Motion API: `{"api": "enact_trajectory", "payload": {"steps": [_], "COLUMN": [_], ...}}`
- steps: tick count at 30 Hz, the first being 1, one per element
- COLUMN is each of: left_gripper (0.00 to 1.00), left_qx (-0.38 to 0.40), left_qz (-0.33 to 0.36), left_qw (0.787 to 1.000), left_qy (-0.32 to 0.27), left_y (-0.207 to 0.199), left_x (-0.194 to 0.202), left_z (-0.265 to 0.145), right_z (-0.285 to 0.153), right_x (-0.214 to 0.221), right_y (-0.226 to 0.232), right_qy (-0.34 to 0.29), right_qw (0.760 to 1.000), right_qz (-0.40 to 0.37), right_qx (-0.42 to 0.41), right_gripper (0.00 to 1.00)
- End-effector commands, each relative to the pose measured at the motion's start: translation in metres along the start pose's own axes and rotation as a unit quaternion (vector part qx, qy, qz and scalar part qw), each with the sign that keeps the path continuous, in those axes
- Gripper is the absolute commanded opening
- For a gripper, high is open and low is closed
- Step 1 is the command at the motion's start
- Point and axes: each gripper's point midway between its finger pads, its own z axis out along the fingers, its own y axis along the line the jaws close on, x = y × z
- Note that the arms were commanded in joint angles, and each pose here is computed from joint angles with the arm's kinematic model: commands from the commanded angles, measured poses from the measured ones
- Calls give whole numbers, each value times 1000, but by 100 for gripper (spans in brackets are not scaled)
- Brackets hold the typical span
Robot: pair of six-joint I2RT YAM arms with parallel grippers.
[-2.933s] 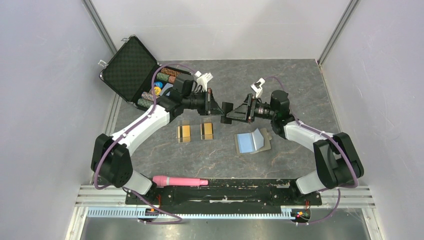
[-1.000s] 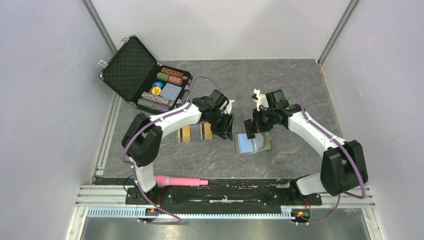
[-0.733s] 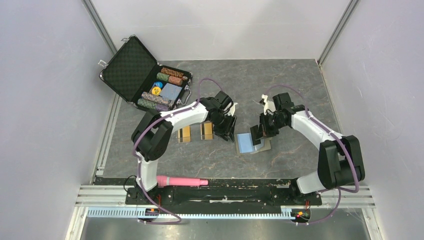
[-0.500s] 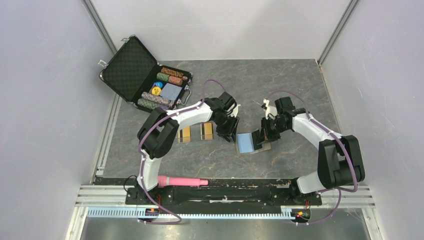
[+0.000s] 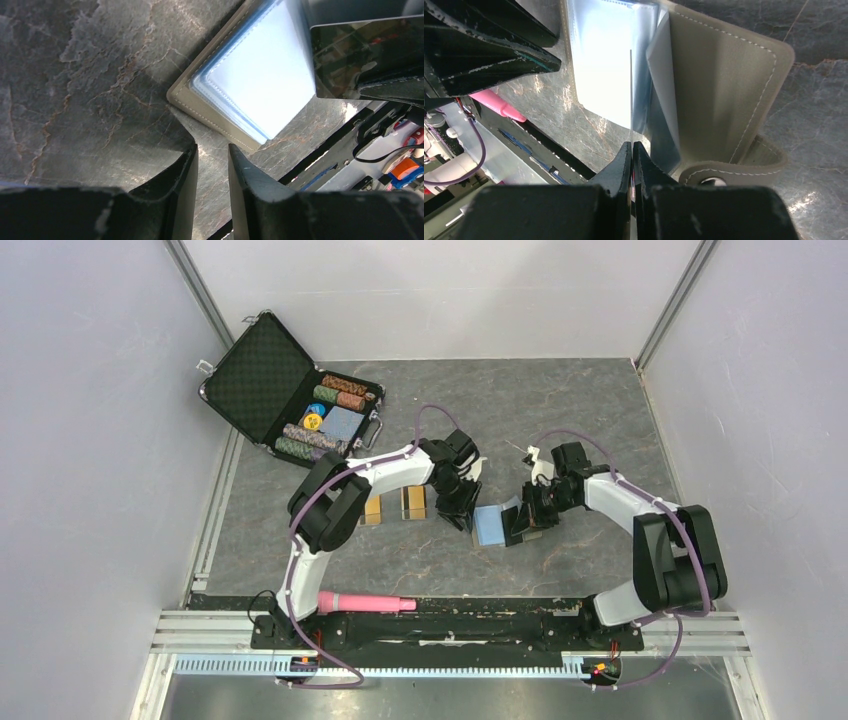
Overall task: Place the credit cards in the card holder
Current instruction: Insert the credit card into the card holder.
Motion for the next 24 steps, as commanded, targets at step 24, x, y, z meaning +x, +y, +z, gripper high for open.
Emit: {"api": "enact_trajectory", "payload": {"steps": [24], "left_gripper": [31], "left_qx": [-20], "left_qz": [40], "left_qw": [999], "left_qy": [27], "left_y": [9], "left_x": [4], "left_z": [10], "right_z": [-17], "right_x": [-49], "right_y": [8], "right_qy": [-8], "right_qw": [1000], "right_qz": [-14], "right_qx": [-16], "right_gripper": [0]}}
